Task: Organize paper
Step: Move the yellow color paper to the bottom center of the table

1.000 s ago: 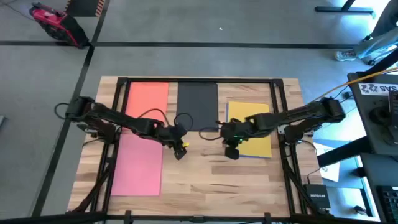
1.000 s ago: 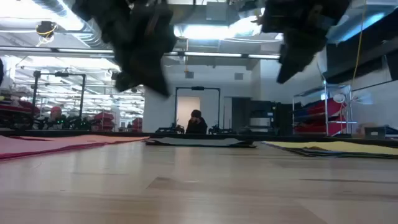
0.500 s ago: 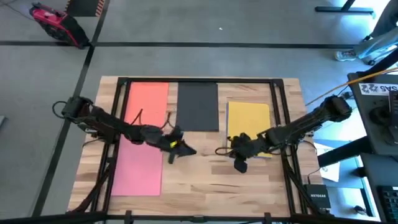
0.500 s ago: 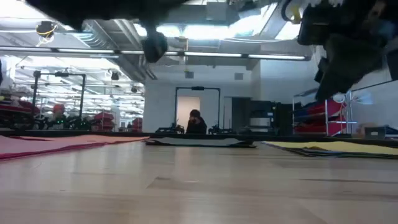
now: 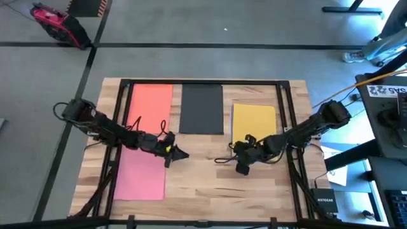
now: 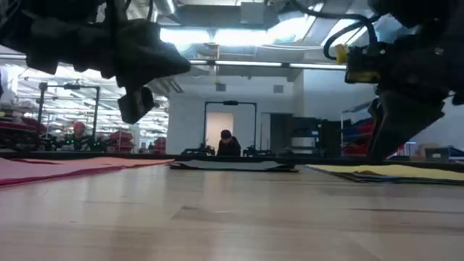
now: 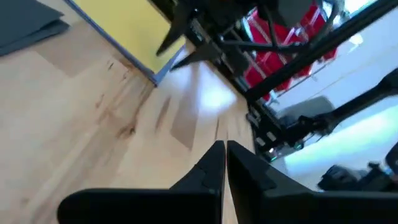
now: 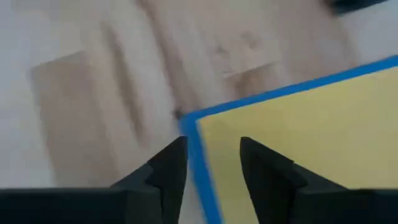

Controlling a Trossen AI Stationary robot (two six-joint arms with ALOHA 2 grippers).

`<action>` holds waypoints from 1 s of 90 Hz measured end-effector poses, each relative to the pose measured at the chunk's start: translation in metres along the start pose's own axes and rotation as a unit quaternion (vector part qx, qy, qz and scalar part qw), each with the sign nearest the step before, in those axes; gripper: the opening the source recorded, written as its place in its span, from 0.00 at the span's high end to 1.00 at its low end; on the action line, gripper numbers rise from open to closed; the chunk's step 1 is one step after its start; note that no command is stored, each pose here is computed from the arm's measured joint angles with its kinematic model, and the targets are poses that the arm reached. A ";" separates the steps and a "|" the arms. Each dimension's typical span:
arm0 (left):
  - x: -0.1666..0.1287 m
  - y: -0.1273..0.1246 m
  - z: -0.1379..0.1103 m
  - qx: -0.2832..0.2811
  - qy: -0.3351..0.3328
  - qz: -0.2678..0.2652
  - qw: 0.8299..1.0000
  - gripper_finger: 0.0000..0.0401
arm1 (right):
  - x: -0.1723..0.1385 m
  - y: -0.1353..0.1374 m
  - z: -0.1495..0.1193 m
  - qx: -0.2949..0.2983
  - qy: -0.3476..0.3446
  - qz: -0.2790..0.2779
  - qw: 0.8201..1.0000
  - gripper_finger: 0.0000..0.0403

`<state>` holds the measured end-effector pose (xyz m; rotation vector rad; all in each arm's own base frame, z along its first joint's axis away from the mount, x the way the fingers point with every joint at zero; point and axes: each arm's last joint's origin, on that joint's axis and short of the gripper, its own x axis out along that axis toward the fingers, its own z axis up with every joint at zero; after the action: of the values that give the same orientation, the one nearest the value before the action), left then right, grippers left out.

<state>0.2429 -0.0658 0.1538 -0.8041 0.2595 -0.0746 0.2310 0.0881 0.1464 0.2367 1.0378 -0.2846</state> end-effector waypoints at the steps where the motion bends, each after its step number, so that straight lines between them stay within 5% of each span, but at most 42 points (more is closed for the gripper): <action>1: 0.000 0.000 0.000 0.001 0.001 0.000 1.000 1.00 | 0.000 0.000 0.000 0.000 -0.001 -0.002 1.000 0.65; 50: 0.000 0.006 -0.007 0.014 0.052 0.013 0.998 1.00 | 0.021 0.003 -0.007 -0.018 0.029 -0.016 0.999 0.65; 79: 0.000 0.005 -0.007 0.012 0.052 0.012 0.999 1.00 | 0.018 0.006 -0.001 -0.010 0.022 -0.026 0.999 0.97; 90: 0.000 0.005 -0.007 0.012 0.051 0.012 0.999 1.00 | 0.014 0.011 0.006 -0.008 0.020 -0.023 1.000 0.96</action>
<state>0.2407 -0.0666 0.1458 -0.7740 0.3644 -0.0963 0.2463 0.0943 0.1383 0.2045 1.0860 -0.3128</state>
